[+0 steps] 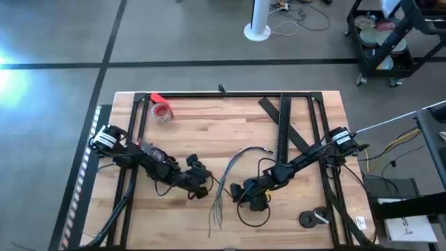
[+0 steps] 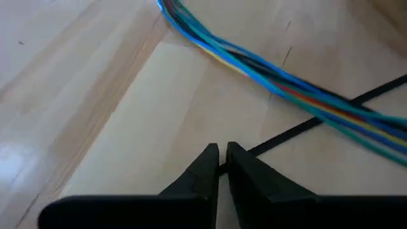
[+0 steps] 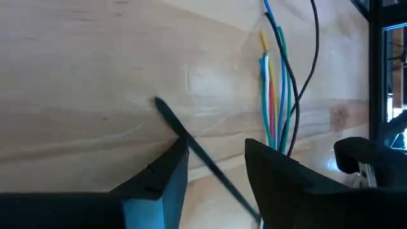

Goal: Ziptie cables
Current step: Wrap the zip tie around the cable bundle

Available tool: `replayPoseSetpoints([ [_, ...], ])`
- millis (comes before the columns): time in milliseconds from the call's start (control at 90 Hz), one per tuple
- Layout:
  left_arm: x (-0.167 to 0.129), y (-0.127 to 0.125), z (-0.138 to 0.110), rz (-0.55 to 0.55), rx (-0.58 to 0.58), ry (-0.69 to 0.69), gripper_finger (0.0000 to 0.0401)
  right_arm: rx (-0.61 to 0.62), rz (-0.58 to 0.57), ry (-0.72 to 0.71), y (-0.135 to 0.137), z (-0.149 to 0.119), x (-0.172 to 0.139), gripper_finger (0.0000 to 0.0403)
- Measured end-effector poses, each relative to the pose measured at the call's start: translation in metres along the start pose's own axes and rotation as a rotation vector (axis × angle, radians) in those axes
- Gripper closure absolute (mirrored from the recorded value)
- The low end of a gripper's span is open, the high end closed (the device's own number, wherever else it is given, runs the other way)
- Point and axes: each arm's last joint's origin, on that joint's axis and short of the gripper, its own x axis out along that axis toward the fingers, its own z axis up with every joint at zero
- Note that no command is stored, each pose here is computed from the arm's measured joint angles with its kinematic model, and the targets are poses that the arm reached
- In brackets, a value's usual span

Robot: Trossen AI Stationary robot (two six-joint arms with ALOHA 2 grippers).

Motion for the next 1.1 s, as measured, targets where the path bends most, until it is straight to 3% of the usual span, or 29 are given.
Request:
replayPoseSetpoints([
  [267, 0.008, -0.004, -0.004, -0.007, 0.016, 0.025, 0.0379, 0.013, 0.027, 0.073, -0.002, 0.004, -0.013, 0.028],
  [389, 0.007, -0.004, -0.003, -0.011, 0.033, 0.022, 0.0379, 0.093, -0.025, 0.066, -0.011, 0.009, -0.024, 0.0283],
  [556, -0.002, -0.004, 0.008, -0.027, 0.033, -0.013, 0.0379, 0.313, -0.098, 0.022, -0.029, 0.007, -0.042, 0.0277],
  [811, -0.035, 0.004, 0.034, -0.057, 0.093, -0.057, 0.0379, 0.838, -0.096, -0.022, -0.033, -0.027, -0.037, 0.0292],
  [1100, -0.106, 0.039, 0.056, -0.02, 0.04, -0.031, 0.0379, 1.229, -0.362, -0.019, -0.05, -0.055, -0.038, 0.0327],
])
